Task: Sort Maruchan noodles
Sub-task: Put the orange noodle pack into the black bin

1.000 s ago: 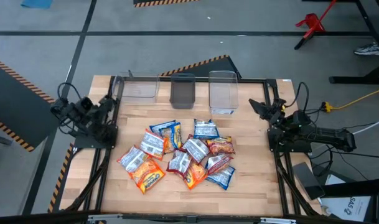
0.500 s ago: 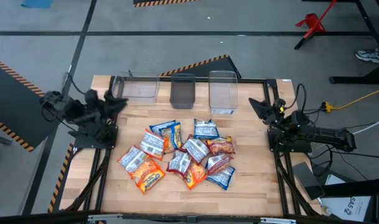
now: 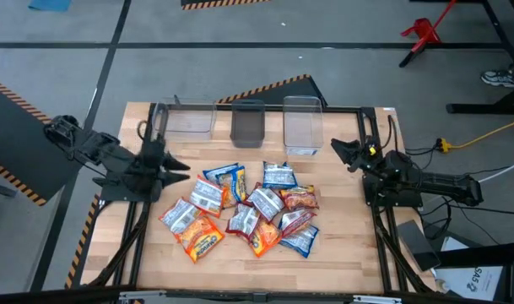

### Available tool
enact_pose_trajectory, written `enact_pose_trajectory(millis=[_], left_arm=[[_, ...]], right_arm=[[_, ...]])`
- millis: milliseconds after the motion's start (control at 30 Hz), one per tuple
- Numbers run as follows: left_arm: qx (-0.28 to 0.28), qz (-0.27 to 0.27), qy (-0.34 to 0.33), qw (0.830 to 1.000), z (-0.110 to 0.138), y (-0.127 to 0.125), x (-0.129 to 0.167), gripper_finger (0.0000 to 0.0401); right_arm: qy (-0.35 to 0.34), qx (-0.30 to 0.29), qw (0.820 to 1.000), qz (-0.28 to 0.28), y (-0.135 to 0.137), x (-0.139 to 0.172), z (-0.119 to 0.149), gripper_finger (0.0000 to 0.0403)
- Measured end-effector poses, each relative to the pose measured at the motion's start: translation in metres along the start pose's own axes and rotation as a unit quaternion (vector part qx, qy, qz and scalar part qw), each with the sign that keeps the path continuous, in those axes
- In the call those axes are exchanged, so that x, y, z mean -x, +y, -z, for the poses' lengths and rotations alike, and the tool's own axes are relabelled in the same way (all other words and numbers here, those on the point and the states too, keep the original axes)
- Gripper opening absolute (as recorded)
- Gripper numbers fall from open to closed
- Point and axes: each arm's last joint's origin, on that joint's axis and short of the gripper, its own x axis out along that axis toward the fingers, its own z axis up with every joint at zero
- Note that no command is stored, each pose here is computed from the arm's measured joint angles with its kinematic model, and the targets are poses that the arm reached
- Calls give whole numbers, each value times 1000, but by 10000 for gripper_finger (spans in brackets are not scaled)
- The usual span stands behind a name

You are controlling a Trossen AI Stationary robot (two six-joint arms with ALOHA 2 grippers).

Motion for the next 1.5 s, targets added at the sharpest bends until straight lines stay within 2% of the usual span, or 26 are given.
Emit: enact_pose_trajectory(millis=[100,167,267,433,600,700,833,933,1100,1267,1367,1500], left_arm=[[8,-20,39,999,4,0,-13,140],[4,-61,37,997,4,2,-21,140],[-1,-139,-3,990,0,3,-32,140],[28,-185,-102,977,-16,1,-40,140],[38,-172,-150,973,-46,1,-25,140],[26,-164,-167,972,-70,0,-11,140],[-12,-120,-161,980,-93,-3,0,140],[-15,-60,-141,988,-103,-2,5,140],[2,54,-100,994,-106,-3,6,145],[-5,101,-41,994,-104,-5,-15,178],[-10,101,28,994,-96,-6,-37,207],[-32,47,127,990,-79,0,-60,245]], right_arm=[[19,7,1000,12,-3,0,3,173],[30,8,999,16,-4,0,5,173],[41,16,999,3,-3,0,6,173],[-12,42,998,-41,8,0,-7,173],[-62,123,988,-65,39,4,-46,173],[-78,194,977,-39,59,7,-74,173],[-42,273,961,1,82,6,-103,173],[-2,298,954,18,96,1,-117,173],[78,321,944,25,109,-15,-122,173],[151,335,930,28,110,-33,-112,175],[186,338,922,26,108,-42,-103,195],[219,335,915,38,105,-52,-94,243]])
